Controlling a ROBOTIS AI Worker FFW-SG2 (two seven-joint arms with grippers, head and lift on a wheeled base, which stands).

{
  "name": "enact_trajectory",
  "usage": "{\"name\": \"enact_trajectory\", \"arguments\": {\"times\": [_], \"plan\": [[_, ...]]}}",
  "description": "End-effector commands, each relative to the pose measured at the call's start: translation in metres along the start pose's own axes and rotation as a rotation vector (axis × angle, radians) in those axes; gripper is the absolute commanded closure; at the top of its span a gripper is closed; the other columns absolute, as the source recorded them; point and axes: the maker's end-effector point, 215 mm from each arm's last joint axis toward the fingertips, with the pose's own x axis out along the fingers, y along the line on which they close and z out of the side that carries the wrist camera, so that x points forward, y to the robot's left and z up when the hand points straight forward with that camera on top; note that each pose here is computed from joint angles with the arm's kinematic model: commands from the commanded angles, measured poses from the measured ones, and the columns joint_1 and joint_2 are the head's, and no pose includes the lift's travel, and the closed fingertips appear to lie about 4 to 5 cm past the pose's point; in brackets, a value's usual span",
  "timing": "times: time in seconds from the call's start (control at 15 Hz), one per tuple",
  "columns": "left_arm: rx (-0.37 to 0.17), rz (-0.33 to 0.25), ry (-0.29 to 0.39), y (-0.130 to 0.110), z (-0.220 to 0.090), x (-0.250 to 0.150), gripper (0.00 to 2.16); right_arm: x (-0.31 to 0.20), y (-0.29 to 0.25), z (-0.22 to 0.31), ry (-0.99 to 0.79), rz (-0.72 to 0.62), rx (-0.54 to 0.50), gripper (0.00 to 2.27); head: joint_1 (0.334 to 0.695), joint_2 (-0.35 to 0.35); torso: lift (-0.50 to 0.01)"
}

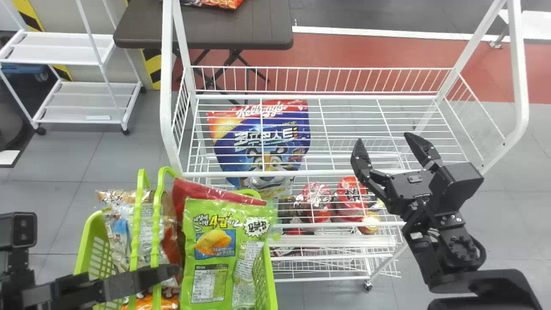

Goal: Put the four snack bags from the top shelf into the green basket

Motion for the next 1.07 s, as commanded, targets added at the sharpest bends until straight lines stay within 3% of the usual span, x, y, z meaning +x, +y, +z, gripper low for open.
{"name": "enact_trajectory", "arguments": {"times": [0.0, 0.33, 1.0], "plan": [[0.001, -0.01, 0.002, -0.002, 0.0, 0.0, 2.15, -0.002, 0.0, 0.0, 0.002, 0.0, 0.0, 0.07, 0.695, -0.068, 0.0], [0.004, 0.0, 0.002, -0.001, 0.0, -0.003, 2.15, -0.005, -0.002, -0.005, 0.023, -0.014, 0.003, 0.08, 0.695, -0.07, 0.0], [0.022, 0.004, 0.009, -0.021, -0.021, 0.003, 2.15, -0.019, -0.005, -0.023, 0.107, -0.049, -0.018, 0.08, 0.695, -0.088, 0.0]]}}
